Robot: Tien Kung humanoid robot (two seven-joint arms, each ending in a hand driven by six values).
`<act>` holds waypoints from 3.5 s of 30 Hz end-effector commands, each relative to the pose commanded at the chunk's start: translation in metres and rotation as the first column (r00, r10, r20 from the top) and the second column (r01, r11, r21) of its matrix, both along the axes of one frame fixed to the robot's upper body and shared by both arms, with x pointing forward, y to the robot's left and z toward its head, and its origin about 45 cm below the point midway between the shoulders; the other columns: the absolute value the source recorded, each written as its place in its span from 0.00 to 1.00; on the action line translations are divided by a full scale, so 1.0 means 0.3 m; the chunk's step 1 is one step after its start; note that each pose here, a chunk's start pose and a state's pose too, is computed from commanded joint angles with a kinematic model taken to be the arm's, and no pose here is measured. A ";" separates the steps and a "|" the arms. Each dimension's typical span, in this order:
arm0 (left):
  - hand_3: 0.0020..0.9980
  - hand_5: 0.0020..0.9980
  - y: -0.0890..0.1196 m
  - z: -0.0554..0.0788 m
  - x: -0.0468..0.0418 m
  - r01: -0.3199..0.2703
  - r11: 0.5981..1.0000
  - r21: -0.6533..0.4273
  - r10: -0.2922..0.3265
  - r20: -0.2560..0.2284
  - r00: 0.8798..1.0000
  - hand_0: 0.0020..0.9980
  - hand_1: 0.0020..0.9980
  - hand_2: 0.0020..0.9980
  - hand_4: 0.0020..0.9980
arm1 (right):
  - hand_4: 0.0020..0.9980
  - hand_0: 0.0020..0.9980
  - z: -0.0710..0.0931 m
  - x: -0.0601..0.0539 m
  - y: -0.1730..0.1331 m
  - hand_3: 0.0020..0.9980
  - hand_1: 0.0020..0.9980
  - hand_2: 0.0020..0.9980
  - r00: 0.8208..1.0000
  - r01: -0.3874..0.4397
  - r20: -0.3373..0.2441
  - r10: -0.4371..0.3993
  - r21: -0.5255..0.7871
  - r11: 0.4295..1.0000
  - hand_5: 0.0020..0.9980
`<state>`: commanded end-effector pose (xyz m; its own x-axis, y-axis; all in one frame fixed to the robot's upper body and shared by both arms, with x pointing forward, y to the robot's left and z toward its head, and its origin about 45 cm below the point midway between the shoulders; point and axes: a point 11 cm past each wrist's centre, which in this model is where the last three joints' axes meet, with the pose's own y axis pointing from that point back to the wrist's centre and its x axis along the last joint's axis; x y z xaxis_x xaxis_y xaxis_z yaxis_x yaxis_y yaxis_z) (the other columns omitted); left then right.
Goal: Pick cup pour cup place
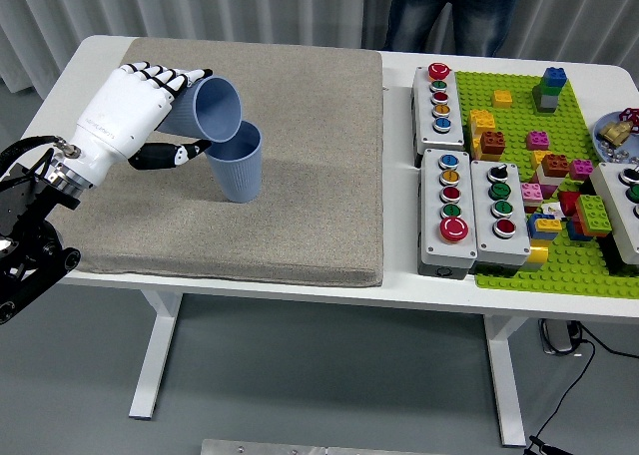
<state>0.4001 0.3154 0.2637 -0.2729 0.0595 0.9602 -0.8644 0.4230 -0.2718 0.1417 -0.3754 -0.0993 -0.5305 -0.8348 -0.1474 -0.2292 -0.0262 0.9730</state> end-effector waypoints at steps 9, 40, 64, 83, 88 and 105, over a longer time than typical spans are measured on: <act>0.61 0.09 0.043 0.014 0.011 -0.048 0.983 -0.177 0.044 -0.026 0.999 0.49 0.53 0.66 0.53 | 0.21 0.77 0.001 0.004 0.002 0.63 0.70 0.75 1.000 -0.001 0.003 0.001 0.003 1.000 0.21; 0.60 0.10 0.118 -0.272 0.008 -0.426 0.320 -0.846 0.038 -0.438 0.898 0.49 0.52 0.64 0.54 | 0.21 0.77 -0.001 0.011 0.018 0.63 0.70 0.75 1.000 -0.006 0.005 0.006 0.014 1.000 0.21; 0.60 0.11 0.079 -0.427 -0.077 -0.452 0.314 -0.835 0.069 -0.455 0.888 0.51 0.54 0.65 0.55 | 0.21 0.77 -0.010 -0.007 0.039 0.63 0.71 0.75 1.000 -0.019 -0.011 0.020 0.026 0.999 0.22; 0.61 0.25 0.048 -0.403 -0.081 -0.386 0.321 -0.865 0.016 -0.402 0.915 0.53 0.58 0.70 0.68 | 0.21 0.77 -0.006 0.005 0.038 0.63 0.71 0.75 1.000 -0.019 -0.003 0.019 0.027 0.999 0.22; 0.62 0.26 0.043 -0.401 -0.078 -0.376 0.343 -0.861 0.028 -0.391 0.920 0.54 0.59 0.71 0.68 | 0.21 0.77 -0.005 0.009 0.037 0.63 0.71 0.75 1.000 -0.018 0.000 0.018 0.028 0.999 0.22; 0.62 0.29 0.031 -0.420 -0.087 -0.370 0.376 -0.850 0.034 -0.386 0.922 0.55 0.59 0.71 0.70 | 0.21 0.77 -0.004 0.014 0.038 0.63 0.70 0.75 1.000 -0.019 0.002 0.019 0.027 0.999 0.22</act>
<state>0.3742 0.3247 0.1378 -0.1622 0.9022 0.3998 -0.9848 -0.1225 -0.1231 0.1458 -0.3640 -0.1004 -0.5142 -0.8403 -0.1715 -0.2305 -0.0573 0.9714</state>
